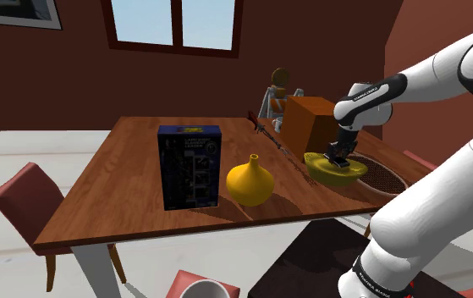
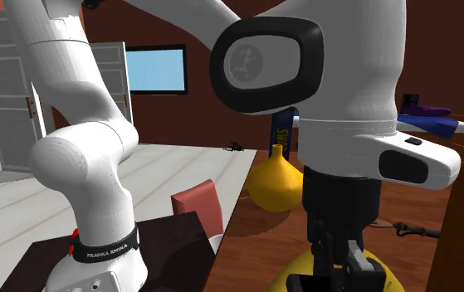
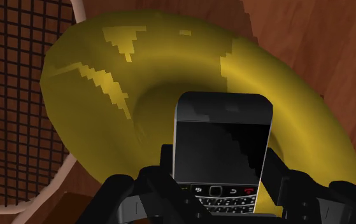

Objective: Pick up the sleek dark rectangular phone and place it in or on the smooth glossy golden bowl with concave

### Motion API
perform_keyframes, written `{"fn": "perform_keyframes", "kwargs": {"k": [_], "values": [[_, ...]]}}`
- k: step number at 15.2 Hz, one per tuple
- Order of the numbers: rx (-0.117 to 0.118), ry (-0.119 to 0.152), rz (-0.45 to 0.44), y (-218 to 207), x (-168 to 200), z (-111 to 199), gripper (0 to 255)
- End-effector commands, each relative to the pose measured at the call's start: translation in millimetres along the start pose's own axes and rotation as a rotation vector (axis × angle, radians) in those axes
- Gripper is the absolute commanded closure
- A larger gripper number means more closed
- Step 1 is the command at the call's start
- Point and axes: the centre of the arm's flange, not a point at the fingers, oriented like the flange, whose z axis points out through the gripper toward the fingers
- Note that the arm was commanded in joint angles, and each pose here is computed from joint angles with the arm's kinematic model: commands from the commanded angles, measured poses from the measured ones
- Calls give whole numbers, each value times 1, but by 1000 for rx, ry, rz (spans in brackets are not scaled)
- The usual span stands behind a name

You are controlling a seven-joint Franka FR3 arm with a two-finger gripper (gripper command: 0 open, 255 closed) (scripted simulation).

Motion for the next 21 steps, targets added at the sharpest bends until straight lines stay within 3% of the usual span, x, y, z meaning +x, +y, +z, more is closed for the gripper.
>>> {"fn": "perform_keyframes", "kwargs": {"k": [1,5,6,11,15,21], "values": [[0,0,0,0,0,1,255],[0,0,0,0,0,1,255],[0,0,0,0,0,1,0],[0,0,0,0,0,1,0],[0,0,0,0,0,-49,0],[0,0,0,0,0,-49,0]]}}
